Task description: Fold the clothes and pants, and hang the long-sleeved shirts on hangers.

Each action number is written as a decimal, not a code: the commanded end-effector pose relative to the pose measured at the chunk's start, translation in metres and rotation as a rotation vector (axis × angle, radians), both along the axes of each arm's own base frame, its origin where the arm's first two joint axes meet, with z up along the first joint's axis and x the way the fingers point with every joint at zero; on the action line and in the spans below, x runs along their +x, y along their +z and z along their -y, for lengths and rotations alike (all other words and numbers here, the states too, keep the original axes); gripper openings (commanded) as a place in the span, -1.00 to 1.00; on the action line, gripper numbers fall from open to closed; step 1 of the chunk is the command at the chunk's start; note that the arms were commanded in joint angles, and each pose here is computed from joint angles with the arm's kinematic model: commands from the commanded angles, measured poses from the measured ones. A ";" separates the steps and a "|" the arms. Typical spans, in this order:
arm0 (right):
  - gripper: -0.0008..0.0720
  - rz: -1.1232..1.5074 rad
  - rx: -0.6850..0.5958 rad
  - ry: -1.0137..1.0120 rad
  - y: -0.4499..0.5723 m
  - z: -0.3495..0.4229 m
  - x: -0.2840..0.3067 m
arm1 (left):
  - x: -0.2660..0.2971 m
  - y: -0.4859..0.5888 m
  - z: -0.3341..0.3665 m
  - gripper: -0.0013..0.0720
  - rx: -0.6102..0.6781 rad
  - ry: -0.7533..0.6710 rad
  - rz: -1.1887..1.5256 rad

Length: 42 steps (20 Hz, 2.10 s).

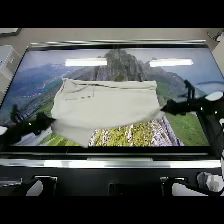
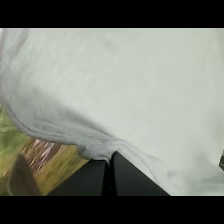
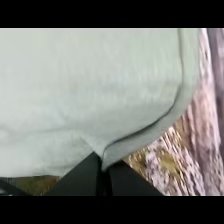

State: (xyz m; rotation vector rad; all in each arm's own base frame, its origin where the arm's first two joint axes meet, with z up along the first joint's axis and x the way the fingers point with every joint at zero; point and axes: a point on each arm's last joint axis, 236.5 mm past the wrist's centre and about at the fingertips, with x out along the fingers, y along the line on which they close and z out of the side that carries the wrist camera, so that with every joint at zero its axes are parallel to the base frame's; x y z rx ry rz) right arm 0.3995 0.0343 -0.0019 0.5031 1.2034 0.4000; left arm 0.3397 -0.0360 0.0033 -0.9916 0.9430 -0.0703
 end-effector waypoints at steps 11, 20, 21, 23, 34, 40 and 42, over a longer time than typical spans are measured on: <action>-0.89 1.008 -0.382 -0.095 0.446 -0.030 -0.013 | -0.032 0.518 -0.005 -0.91 0.718 -0.041 1.094; -0.89 1.069 -0.264 -0.267 0.500 -0.019 -0.117 | -0.094 0.525 -0.034 -0.91 0.799 0.157 0.969; -0.89 1.009 -0.271 -0.256 0.481 -0.019 -0.094 | -0.069 0.504 -0.042 -0.91 0.776 0.138 0.903; -0.89 0.853 -0.287 -0.228 0.427 -0.021 -0.037 | -0.004 0.441 -0.055 -0.90 0.679 0.071 0.738; -0.88 0.196 -0.262 -0.164 0.006 -0.036 0.209 | 0.259 -0.036 -0.035 -0.91 0.370 -0.135 0.118; -0.53 0.192 -0.226 -0.288 -0.051 -0.028 0.239 | 0.304 -0.073 -0.019 -0.72 0.190 -0.067 0.106; 0.43 0.204 -0.218 -0.306 -0.037 -0.022 0.241 | 0.308 -0.057 -0.021 0.70 0.187 -0.078 0.128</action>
